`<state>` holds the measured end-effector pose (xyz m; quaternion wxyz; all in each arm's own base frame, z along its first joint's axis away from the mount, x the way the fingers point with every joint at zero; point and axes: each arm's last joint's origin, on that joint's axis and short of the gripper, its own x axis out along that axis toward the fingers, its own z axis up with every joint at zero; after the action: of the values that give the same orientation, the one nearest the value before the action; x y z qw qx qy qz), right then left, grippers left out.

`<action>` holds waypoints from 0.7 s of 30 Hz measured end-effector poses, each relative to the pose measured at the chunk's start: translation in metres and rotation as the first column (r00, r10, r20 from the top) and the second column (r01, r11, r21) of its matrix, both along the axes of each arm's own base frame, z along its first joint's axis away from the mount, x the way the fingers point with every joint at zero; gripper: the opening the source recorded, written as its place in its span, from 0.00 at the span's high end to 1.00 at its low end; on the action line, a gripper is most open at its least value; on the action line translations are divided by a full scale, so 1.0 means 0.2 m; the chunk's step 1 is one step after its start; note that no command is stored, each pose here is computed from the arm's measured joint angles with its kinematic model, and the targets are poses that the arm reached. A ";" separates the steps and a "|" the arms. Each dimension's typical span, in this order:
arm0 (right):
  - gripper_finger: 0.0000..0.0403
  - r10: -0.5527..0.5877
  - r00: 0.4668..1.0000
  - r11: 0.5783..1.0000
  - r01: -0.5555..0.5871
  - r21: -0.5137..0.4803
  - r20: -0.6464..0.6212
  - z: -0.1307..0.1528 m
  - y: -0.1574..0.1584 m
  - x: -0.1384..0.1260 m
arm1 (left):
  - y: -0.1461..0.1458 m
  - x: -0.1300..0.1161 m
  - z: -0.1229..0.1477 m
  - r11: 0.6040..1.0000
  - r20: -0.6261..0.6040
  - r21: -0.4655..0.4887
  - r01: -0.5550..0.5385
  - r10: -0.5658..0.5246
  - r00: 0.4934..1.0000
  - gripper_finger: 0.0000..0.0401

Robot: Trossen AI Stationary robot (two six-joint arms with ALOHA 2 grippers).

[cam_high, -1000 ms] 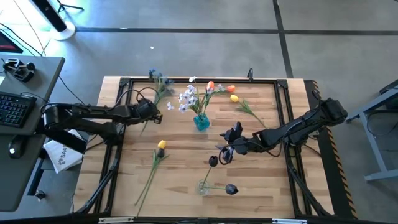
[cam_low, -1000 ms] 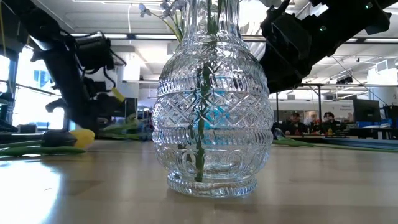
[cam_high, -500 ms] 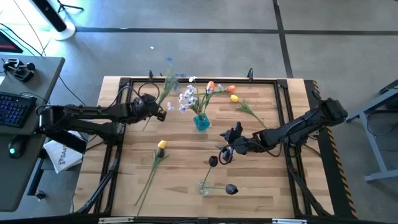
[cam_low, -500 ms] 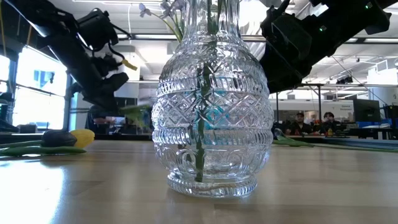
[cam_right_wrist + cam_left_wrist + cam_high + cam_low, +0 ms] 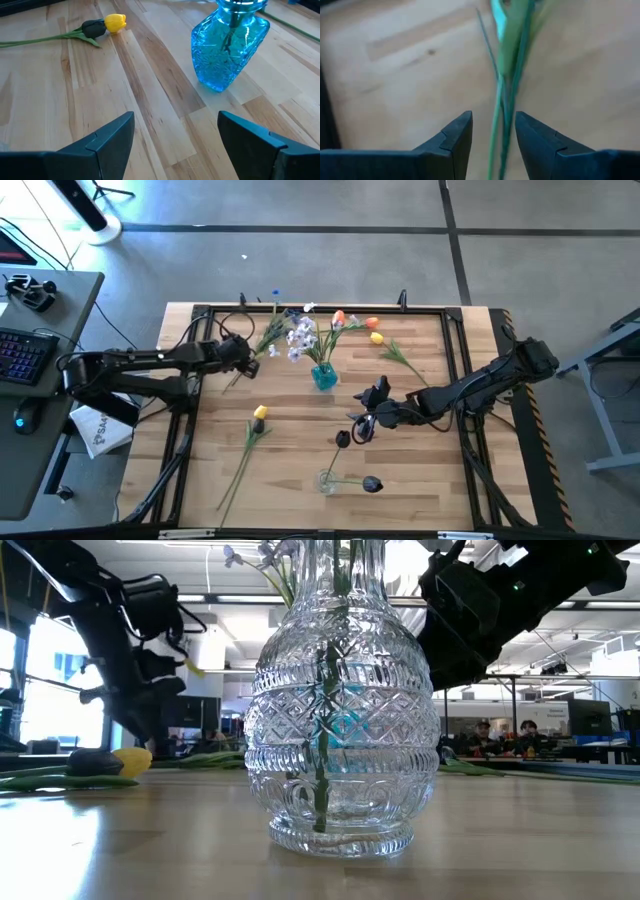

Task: Sort flowers into vase by color
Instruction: Put the blue flowers into the transparent vase

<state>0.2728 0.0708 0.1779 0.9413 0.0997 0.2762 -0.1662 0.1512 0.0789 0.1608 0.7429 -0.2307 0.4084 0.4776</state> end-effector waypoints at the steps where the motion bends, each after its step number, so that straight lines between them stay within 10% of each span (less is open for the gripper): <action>1: 0.30 0.000 1.000 1.000 0.000 0.000 0.000 0.00 0.00 0.00 | -0.01 0.00 0.00 1.000 -0.002 -0.007 0.007 -0.007 1.000 0.66; 21: 0.30 0.008 1.000 1.000 -0.008 -0.006 -0.003 0.00 0.00 0.00 | 0.02 0.12 -0.16 0.999 -0.097 0.021 0.036 -0.033 0.995 0.80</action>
<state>0.2728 0.0709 0.1780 0.9419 0.0956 0.2774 -0.1634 0.1759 0.0822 0.1290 0.7328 -0.1918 0.4426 0.4799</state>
